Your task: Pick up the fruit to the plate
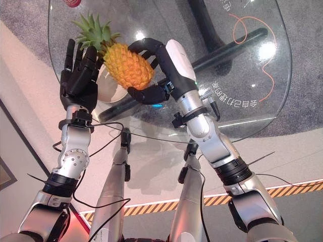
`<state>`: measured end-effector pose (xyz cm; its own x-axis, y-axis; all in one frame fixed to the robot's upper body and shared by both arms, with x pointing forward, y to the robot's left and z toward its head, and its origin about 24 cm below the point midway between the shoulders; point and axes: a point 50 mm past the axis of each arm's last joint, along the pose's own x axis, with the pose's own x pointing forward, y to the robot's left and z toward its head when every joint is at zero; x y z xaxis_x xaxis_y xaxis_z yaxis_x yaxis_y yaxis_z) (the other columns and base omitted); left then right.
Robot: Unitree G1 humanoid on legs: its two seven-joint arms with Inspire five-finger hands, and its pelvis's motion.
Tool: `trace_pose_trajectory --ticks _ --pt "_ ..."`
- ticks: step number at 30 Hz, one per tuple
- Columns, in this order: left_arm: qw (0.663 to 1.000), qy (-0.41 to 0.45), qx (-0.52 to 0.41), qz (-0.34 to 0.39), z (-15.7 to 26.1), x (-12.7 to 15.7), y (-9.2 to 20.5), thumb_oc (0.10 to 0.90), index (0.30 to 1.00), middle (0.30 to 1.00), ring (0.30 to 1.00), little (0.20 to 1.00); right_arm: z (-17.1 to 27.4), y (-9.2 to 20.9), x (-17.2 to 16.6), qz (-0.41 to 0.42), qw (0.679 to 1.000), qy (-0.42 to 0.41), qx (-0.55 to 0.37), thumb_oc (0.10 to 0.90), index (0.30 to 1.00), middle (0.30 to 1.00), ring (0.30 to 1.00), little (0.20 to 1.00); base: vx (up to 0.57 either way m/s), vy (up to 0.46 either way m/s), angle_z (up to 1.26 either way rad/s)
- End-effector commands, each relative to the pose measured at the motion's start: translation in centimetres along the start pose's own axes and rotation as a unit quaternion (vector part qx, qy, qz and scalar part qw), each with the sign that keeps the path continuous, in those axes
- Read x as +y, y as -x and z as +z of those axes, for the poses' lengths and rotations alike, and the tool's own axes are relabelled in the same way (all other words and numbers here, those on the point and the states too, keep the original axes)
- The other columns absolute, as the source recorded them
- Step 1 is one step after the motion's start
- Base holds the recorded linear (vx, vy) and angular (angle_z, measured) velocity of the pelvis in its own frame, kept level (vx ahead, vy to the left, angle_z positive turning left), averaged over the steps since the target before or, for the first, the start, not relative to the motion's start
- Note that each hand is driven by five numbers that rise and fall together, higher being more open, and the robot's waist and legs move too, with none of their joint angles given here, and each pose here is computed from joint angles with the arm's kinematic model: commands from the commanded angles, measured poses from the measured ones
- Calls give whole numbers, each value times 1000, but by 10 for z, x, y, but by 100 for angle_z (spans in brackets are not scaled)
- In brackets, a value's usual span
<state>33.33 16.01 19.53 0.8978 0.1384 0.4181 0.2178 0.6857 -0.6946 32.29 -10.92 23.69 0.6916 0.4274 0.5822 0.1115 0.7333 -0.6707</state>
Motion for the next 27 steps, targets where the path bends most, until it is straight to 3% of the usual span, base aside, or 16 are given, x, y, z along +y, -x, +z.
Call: trace_pose_trajectory --ticks 1,27 --pt "984 13 -85 -154 28 -76 -7 800 900 900 900 900 111 -12 -16 -55 957 -50 -282 100 300 300 300 200 0 0 0" --pt "985 -5 -110 -132 34 -72 -13 800 900 900 900 900 97 -10 -45 -187 949 -30 -252 100 300 300 300 200 0 0 0"
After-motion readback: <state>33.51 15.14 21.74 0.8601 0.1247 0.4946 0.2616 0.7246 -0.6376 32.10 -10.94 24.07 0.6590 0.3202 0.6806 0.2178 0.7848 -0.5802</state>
